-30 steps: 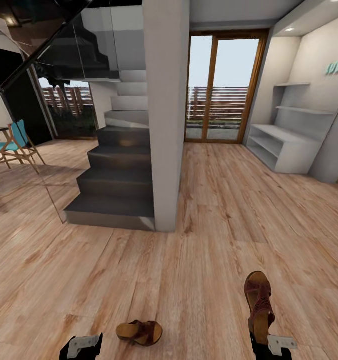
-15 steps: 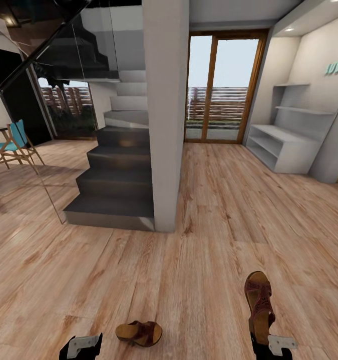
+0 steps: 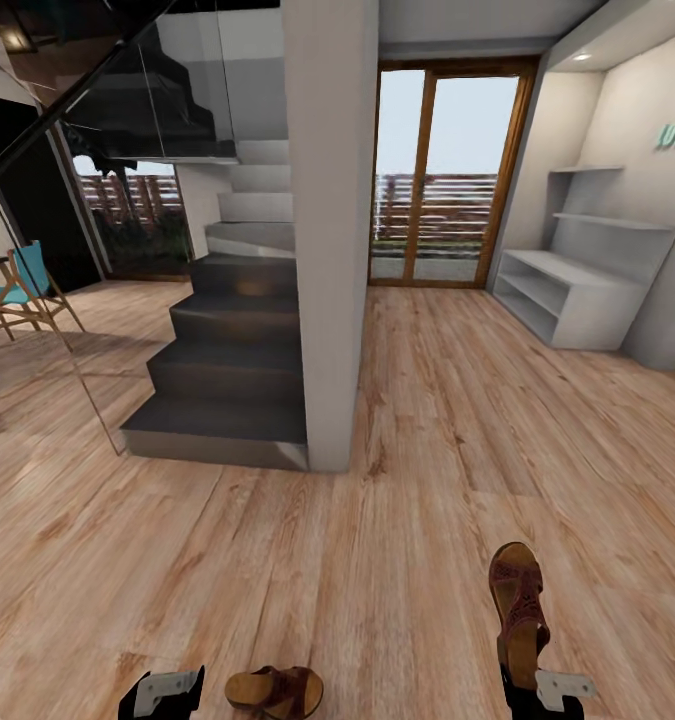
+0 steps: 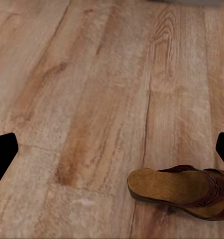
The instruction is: Pick up the two gym shoes and the two sandals from the corridor floor and place them onto the hallstand (shoe rack) in the corridor, making sure they are on the rack and not on the floor. Arrange them so the two gym shoes are next to each other and the two sandals are next to each other.
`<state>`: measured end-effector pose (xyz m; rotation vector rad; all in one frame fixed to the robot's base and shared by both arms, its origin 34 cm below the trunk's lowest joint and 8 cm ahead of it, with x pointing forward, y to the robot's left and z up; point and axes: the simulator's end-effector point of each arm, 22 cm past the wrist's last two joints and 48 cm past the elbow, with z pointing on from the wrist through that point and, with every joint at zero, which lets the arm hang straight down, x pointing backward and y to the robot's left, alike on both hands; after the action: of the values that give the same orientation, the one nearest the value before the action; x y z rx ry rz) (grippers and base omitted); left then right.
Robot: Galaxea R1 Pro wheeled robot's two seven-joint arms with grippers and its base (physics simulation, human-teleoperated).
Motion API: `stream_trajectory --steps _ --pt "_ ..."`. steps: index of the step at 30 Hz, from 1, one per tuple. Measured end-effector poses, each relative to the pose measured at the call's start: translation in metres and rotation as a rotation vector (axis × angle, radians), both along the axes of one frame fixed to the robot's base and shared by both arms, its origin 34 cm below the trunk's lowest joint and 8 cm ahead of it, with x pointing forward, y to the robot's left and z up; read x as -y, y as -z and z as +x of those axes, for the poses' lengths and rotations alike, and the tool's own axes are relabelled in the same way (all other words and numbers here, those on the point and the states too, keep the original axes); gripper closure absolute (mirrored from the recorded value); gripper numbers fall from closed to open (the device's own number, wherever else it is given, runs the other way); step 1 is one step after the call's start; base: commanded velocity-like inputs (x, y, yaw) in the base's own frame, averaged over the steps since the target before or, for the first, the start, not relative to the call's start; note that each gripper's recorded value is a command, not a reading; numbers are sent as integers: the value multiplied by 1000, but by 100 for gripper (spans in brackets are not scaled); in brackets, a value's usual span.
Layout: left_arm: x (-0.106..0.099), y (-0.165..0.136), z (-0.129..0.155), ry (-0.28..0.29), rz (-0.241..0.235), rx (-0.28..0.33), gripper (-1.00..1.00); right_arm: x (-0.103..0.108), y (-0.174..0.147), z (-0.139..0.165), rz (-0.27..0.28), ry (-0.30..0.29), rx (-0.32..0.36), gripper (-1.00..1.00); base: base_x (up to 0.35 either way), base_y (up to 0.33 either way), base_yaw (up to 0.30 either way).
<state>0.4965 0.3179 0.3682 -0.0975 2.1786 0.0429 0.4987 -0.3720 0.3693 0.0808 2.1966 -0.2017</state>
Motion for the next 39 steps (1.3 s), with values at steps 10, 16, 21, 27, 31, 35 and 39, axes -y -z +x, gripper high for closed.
stream_trajectory --steps 10,16,21,27,31,35,39 --pt "0 0 0 -1 0 -1 -100 0 0 0 0 0 0 100 2 0 -32" --pt "0 0 0 -1 0 1 -100 0 -1 0 0 1 2 100 0 0 -206" --pt "-1 -1 1 -1 1 3 -100 0 -1 1 0 1 4 100 0 0 -240" --pt "2 -3 3 21 2 7 -100 0 -2 2 0 1 6 100 0 0 -111" --pt "5 -4 5 42 5 11 -100 -1 -2 2 1 -1 6 100 0 0 -29" --pt "-4 -6 7 90 37 7 -100 -3 -2 3 4 -9 6 100 0 0 -9" --pt "-13 -7 7 185 71 -10 -100 -5 -5 8 5 -14 17 100 0 0 -3"
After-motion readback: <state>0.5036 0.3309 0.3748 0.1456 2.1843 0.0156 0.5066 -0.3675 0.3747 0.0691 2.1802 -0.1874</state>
